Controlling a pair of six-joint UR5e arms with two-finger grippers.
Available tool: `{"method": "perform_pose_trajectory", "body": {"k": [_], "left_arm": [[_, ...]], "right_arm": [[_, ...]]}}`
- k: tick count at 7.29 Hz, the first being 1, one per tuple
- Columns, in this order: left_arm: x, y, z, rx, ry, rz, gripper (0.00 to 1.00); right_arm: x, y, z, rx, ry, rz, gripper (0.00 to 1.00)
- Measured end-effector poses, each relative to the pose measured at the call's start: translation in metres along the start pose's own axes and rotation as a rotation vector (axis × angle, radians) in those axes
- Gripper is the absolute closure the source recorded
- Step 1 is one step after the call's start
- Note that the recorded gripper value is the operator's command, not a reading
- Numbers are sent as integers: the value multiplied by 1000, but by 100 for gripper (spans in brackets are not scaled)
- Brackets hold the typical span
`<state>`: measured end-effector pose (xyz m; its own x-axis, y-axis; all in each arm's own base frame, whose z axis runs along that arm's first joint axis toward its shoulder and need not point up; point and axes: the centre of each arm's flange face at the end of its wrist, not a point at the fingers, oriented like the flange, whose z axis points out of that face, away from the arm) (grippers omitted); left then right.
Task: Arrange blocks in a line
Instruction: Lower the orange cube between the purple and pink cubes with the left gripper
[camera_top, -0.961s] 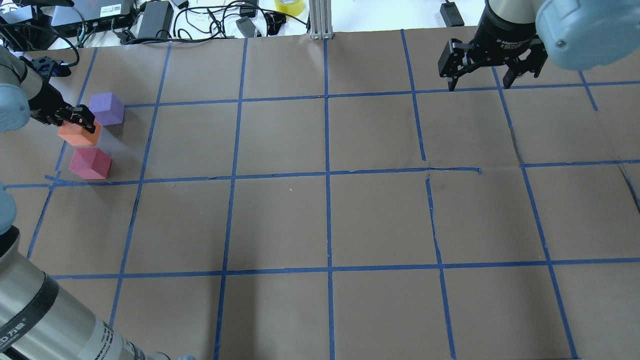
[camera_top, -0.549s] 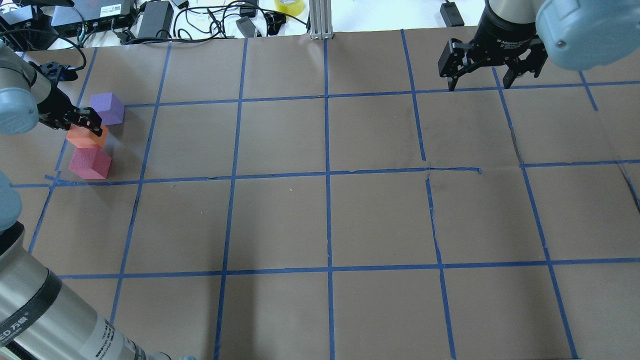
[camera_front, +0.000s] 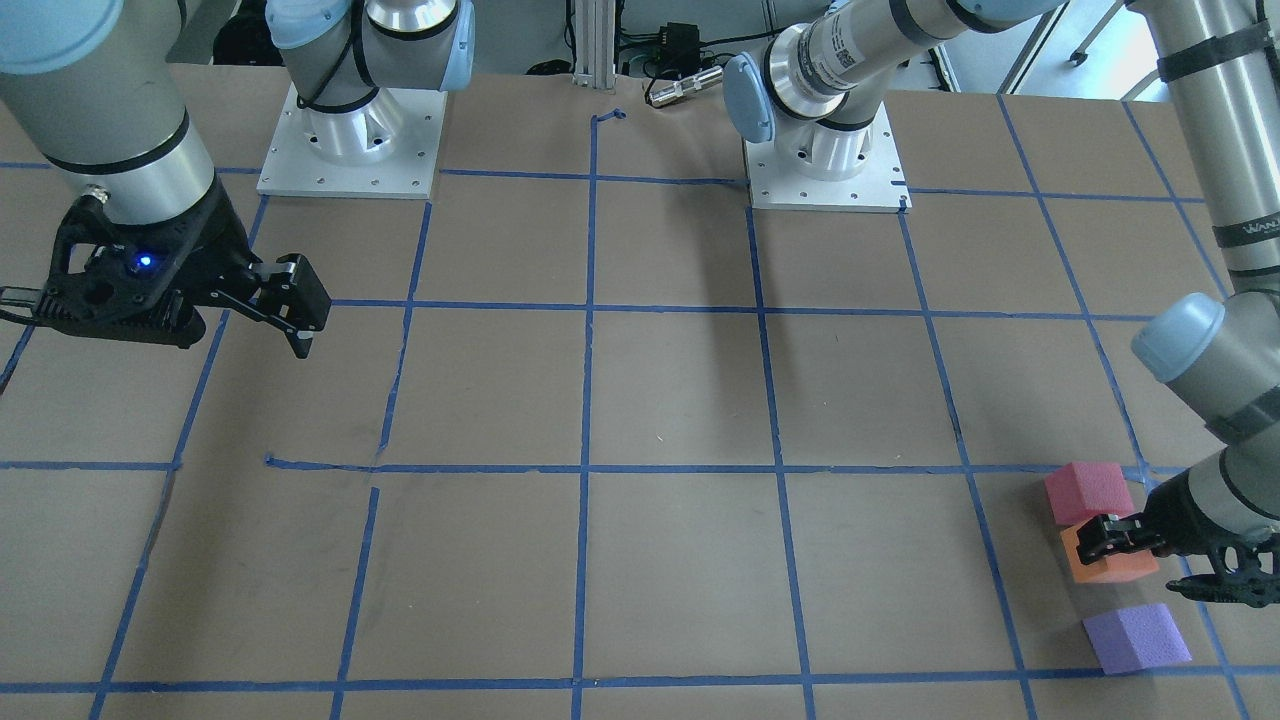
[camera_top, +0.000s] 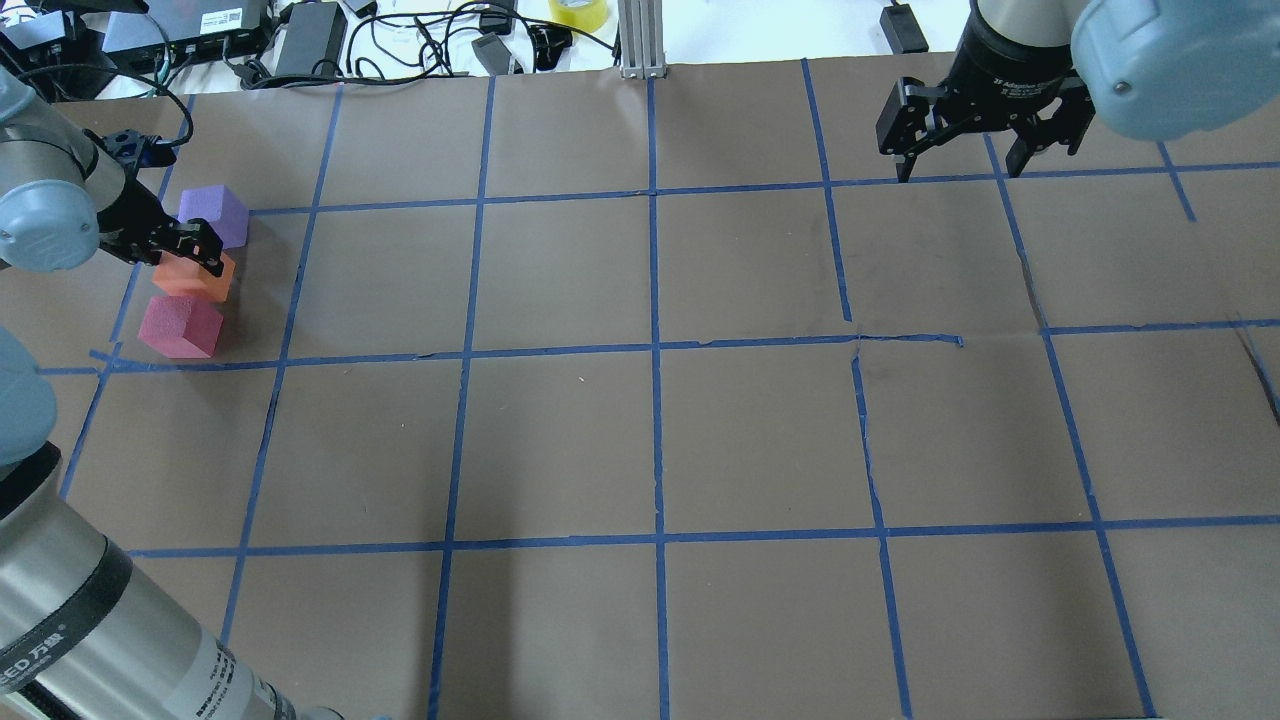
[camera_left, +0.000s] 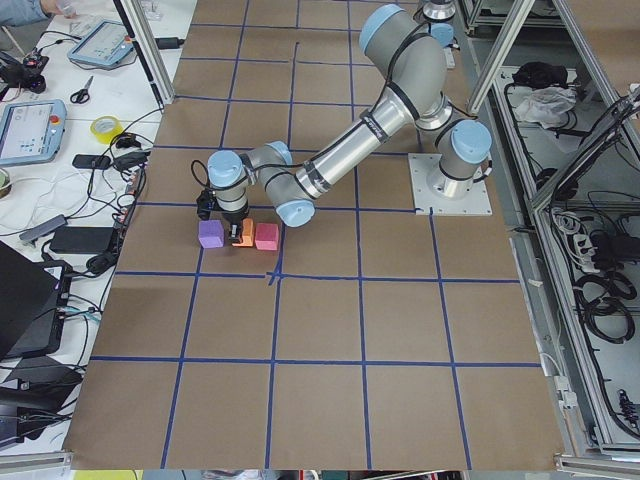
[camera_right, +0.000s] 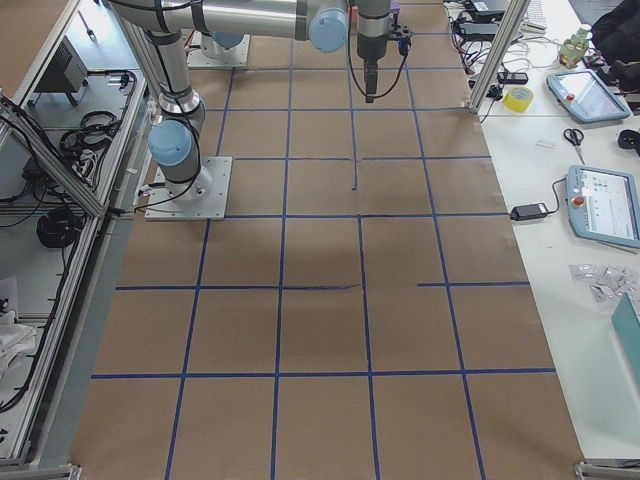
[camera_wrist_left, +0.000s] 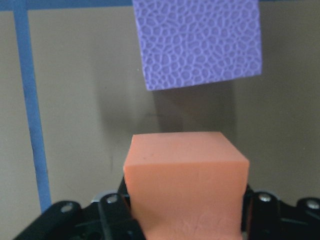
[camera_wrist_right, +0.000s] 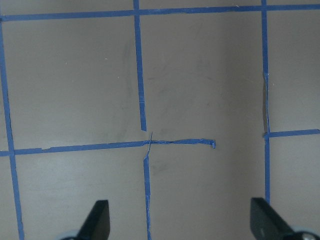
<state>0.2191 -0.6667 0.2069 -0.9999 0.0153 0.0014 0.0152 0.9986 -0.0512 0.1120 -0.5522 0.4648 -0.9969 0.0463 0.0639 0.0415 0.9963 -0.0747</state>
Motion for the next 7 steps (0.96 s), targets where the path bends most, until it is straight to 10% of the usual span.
{"method": "perform_pose_trajectory", "body": {"k": [7], "left_arm": [[-2, -2, -5, 6, -9, 58, 100]], "right_arm": [[-17, 32, -23, -72, -139, -8, 0]]}}
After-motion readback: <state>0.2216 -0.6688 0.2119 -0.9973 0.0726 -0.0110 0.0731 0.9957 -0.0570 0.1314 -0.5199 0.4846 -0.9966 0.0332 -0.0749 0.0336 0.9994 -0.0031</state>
